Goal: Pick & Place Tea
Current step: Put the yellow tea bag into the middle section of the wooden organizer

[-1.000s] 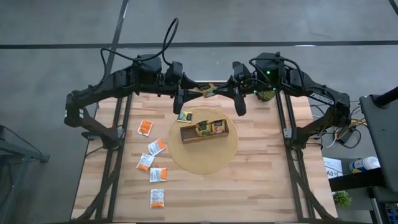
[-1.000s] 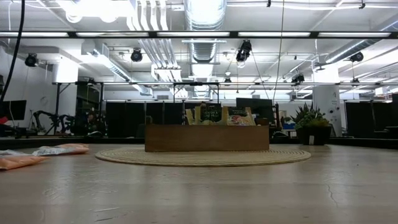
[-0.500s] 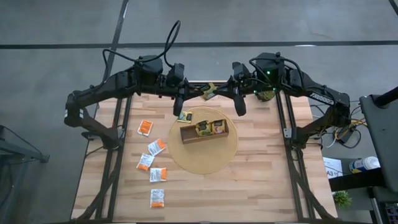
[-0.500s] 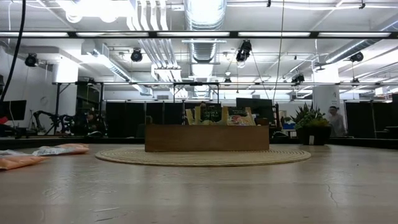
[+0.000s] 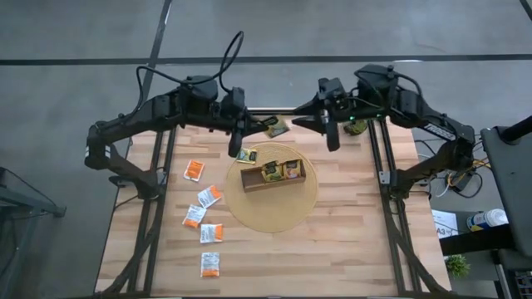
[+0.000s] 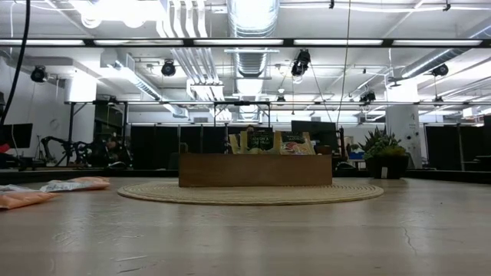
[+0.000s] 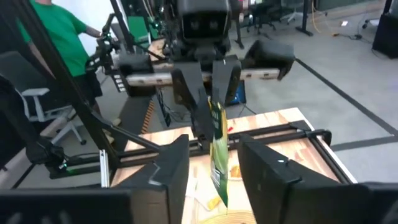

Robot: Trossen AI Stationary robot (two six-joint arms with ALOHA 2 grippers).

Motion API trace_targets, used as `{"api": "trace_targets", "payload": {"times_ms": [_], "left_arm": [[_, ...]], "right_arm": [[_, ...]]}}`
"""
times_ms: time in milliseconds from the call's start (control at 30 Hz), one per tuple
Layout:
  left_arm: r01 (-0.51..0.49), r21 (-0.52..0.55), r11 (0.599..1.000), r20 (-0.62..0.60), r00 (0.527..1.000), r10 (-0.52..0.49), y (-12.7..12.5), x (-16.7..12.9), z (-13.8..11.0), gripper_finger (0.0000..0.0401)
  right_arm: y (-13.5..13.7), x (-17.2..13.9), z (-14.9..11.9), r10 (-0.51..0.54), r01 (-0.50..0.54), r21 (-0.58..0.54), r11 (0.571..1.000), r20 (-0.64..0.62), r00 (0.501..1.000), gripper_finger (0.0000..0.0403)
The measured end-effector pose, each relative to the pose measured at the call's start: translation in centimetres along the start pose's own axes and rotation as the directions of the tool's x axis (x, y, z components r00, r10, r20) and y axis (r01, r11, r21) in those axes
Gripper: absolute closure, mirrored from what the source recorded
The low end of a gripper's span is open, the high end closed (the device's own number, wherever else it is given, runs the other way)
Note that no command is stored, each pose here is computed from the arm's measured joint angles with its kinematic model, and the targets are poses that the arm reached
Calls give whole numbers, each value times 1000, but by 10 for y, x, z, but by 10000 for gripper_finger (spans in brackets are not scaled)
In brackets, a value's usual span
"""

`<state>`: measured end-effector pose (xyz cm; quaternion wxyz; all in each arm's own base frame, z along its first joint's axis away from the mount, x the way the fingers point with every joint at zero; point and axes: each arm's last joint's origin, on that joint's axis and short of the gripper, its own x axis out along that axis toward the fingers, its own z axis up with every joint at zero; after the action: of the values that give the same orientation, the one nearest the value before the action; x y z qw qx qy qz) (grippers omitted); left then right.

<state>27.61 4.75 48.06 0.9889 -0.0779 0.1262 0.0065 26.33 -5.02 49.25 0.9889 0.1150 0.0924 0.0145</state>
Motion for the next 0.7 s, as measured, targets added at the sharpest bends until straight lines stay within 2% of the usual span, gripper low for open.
{"api": "trace_targets", "payload": {"times_ms": [167, 333, 467, 700], "left_arm": [[-35, -11, 999, -104, 994, 34, 3, 6, -12, 401], [-49, -4, 999, -192, 980, 48, 8, 24, -32, 401], [-54, -12, 998, -252, 966, 49, 13, 38, -54, 401], [-27, -36, 999, -281, 959, 16, 10, 66, -100, 401]], "right_arm": [[5, -17, 2, 0, 0, -2, 1000, -1, 1000, 243], [9, -33, -1, -7, 8, 7, 1000, -36, 999, 245], [11, -42, -2, -10, 11, 10, 1000, -50, 999, 254], [12, -46, -2, -13, 13, 11, 1000, -53, 999, 269]]}}
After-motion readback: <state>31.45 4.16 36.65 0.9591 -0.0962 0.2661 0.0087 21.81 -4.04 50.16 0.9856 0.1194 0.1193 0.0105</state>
